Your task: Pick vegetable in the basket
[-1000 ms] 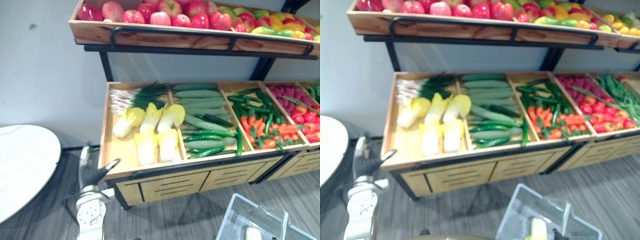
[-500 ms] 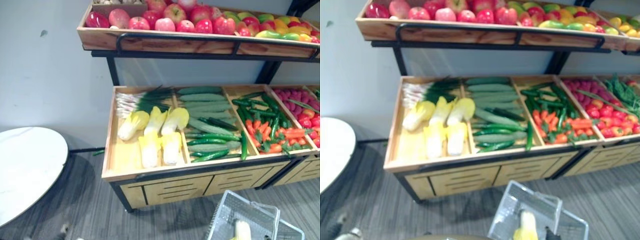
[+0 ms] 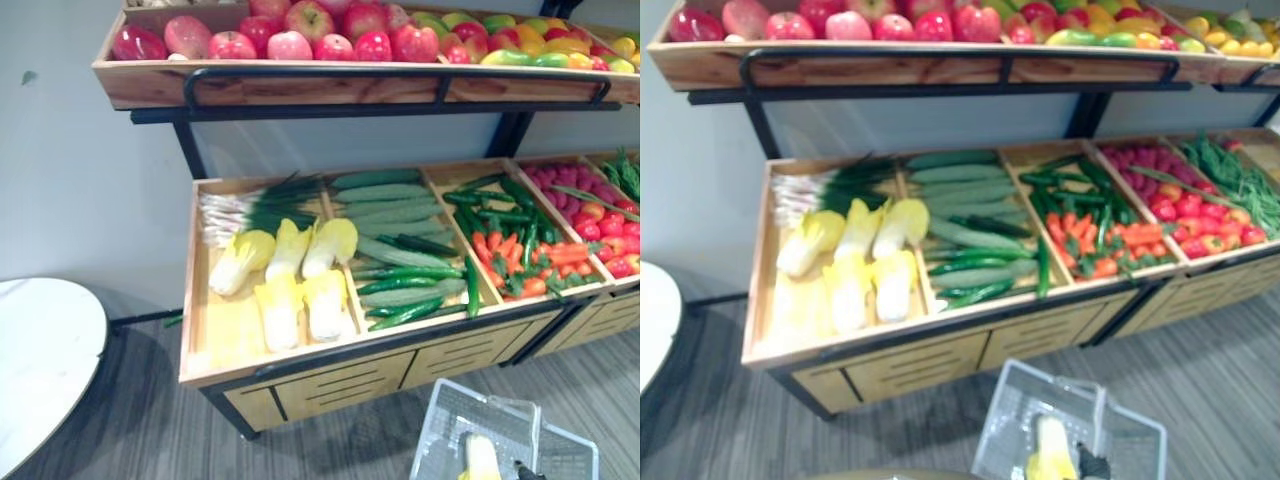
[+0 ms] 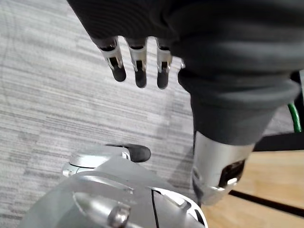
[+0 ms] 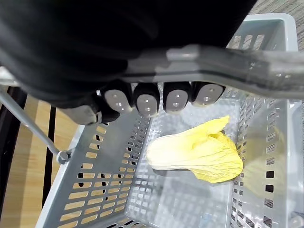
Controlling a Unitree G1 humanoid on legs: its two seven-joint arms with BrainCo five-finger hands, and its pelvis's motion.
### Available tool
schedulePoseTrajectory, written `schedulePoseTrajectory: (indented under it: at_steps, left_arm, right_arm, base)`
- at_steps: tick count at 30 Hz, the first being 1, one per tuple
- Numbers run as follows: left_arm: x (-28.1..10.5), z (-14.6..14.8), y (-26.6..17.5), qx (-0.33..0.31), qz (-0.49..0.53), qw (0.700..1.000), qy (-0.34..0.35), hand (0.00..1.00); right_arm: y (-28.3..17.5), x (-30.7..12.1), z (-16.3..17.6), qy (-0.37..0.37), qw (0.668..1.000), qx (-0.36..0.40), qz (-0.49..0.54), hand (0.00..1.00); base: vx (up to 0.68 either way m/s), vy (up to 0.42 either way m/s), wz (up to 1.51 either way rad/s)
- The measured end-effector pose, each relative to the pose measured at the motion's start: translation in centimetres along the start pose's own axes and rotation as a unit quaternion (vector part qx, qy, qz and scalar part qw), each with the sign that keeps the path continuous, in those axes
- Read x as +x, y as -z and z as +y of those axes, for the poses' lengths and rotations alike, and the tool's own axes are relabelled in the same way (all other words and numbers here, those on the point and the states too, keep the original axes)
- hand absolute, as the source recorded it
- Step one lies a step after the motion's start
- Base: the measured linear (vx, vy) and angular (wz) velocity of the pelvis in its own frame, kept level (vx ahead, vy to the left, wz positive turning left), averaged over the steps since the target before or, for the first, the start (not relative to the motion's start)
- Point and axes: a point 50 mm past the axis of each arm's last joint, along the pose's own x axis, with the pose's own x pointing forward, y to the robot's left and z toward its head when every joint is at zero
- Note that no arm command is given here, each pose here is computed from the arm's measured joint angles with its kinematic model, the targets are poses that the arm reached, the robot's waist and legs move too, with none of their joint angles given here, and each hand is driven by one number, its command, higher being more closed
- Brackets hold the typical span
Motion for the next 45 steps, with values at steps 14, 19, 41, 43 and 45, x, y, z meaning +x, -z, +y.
schedulePoseTrajectory:
  at_steps: [14,19,41,43,45]
  left_arm:
    - [0.3,-1.2,-4.2,0.116,-0.086,0.989,0.028,0.00]
    - [-0.1,-2.8,-5.7,0.162,-0.123,0.977,0.059,0.00]
    - [-1.2,-6.6,-9.1,0.148,-0.176,0.969,0.090,0.00]
    - [-1.3,-6.8,-9.3,0.121,-0.180,0.972,0.091,0.00]
    - [-1.7,-7.5,-9.2,0.104,-0.180,0.973,0.103,0.00]
  right_arm:
    - [-3.0,0.7,-0.2,0.001,0.998,0.038,-0.043,1.00]
    - [-5.1,0.7,0.2,-0.005,0.994,0.071,-0.085,1.00]
    - [-1.9,0.0,3.5,-0.073,0.997,-0.017,-0.023,1.00]
    - [-2.9,0.0,4.1,-0.085,0.995,-0.038,-0.047,1.00]
    - [-3.9,0.3,3.9,-0.085,0.993,-0.050,-0.063,1.00]
  base:
    - [0.04,0.023,-0.24]
    - [-0.03,0.137,-1.68]
    - [-0.06,-0.096,-0.95]
    - [-0.05,0.051,-1.21]
    - [-0.04,0.237,-1.42]
